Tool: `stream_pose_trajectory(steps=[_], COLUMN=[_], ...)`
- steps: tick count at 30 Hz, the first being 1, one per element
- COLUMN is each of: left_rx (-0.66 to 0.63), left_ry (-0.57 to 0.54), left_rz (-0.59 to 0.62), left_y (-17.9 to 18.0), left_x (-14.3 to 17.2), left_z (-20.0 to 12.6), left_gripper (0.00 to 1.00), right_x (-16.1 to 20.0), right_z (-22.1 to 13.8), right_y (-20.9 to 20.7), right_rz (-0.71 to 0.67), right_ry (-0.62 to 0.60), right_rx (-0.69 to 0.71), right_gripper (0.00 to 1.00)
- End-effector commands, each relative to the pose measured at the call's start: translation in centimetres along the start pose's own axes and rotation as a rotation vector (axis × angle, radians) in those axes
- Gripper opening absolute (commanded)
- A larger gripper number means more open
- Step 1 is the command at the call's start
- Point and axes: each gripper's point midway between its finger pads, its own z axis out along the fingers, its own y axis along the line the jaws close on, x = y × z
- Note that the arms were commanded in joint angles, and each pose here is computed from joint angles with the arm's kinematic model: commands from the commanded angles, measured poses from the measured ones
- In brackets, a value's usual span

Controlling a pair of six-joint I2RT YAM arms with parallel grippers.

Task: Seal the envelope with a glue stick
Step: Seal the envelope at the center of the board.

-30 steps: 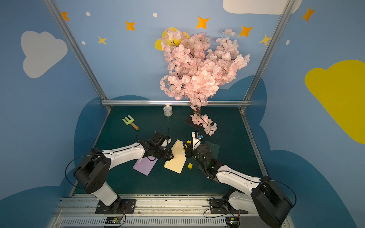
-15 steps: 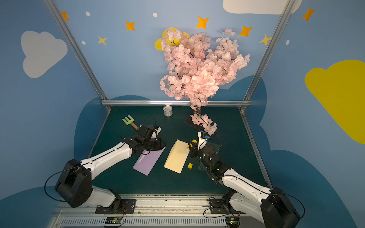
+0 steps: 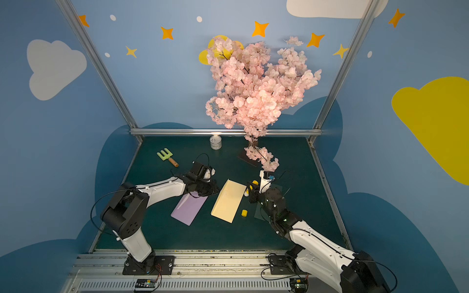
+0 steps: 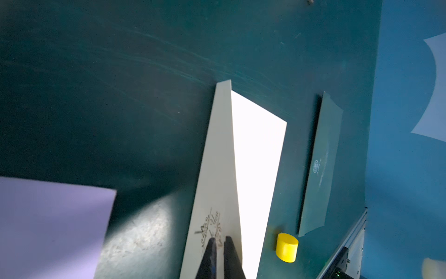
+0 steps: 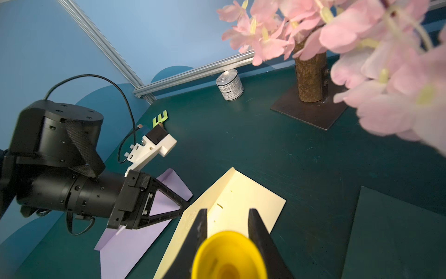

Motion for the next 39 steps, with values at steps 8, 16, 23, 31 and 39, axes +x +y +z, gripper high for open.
stream_pose_trajectory(steps=[8, 16, 23, 31, 39], left_rx=[0.016, 0.0, -0.058, -0.133, -0.135], left_ry=[0.04, 0.082, 0.147, 0.192, 0.19], left_rz=[0.03, 0.037, 0.032, -0.014, -0.041], left_y=[-1.3, -1.2, -0.7, 1.9, 2.5], left_x=[0.7, 1.7, 3.6, 5.3, 5.6], left_z=[2.1, 3.9, 5.6, 6.3, 6.1], left_gripper=[0.1, 0.1, 0.1, 0.09, 0.09], right_x=[0.5, 0.8, 0.7, 0.6, 0.5], right_z=[-0.4, -0.8, -0.9, -1.3, -1.4], right_y=[-1.2, -1.8, -1.9, -2.0, -1.9], right_rz=[0.032, 0.036, 0.04, 0.041, 0.042], right_ry=[0.007, 0.01, 0.005, -0.001, 0.0], right_rx=[0.026, 0.041, 0.041, 0.041, 0.03], right_gripper=[0.0, 0.0, 0.0, 0.0, 0.0])
